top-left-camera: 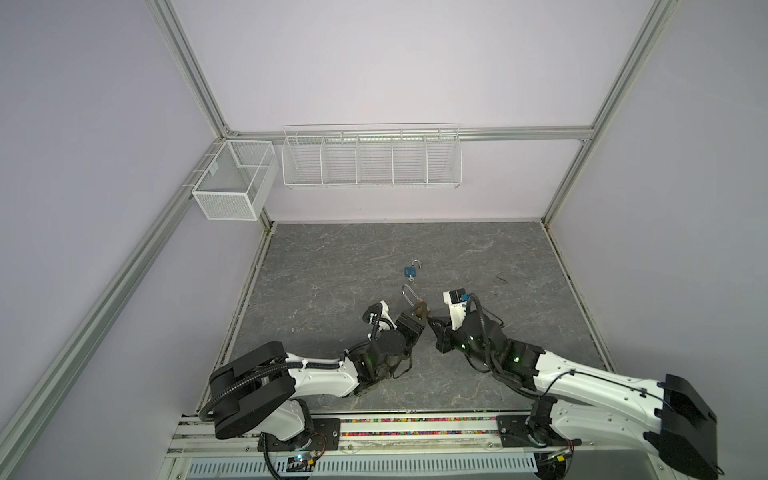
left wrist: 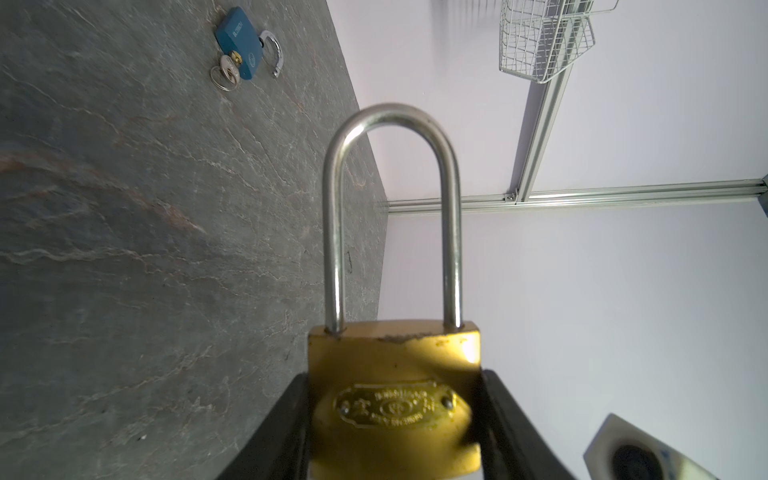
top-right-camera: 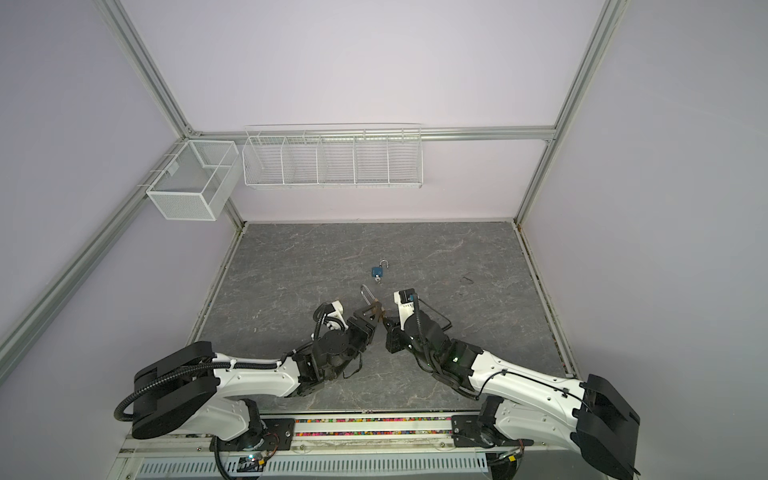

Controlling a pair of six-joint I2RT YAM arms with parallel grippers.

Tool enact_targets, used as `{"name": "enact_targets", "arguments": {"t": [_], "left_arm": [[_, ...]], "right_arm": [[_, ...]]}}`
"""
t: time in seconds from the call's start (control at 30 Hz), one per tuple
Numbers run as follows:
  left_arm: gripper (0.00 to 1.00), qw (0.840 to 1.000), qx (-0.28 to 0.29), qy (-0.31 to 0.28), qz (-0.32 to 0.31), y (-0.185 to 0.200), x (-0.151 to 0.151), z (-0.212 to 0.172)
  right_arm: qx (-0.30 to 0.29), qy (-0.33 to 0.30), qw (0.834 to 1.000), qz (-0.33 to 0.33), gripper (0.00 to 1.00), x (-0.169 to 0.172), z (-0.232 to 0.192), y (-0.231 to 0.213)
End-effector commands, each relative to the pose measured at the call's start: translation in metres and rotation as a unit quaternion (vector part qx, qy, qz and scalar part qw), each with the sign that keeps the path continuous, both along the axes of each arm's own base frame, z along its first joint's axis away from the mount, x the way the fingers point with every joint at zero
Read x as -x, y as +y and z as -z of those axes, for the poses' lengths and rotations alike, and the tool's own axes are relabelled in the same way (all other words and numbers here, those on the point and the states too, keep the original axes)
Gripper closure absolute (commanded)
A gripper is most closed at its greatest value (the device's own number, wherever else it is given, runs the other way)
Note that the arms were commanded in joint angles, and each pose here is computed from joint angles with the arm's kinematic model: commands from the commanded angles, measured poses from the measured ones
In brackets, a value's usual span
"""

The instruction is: Unlock with the key

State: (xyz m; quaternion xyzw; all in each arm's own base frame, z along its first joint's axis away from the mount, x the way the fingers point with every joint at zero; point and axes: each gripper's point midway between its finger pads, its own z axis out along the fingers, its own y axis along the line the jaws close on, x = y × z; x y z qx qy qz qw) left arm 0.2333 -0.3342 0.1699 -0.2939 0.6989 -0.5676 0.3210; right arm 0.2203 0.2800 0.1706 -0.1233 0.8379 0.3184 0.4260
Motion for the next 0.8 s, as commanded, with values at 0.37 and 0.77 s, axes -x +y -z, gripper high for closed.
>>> {"name": "enact_targets", "arguments": {"t": [0.37,0.77], "left_arm": [[1.00,0.999,-0.002,-0.017,0.042,-0.009,0.015,-0.019],[1.00,1.000,-0.015,-0.013,0.003,0.015,0.008,-0.019]], "right_arm": [[-0.053,-0.049,0.997,-0.032,0.89,-0.001,-0.041,0.016],[-0.035,-0.042,0.998,-0.027,0.51,0.013,-0.032,-0.010]]}}
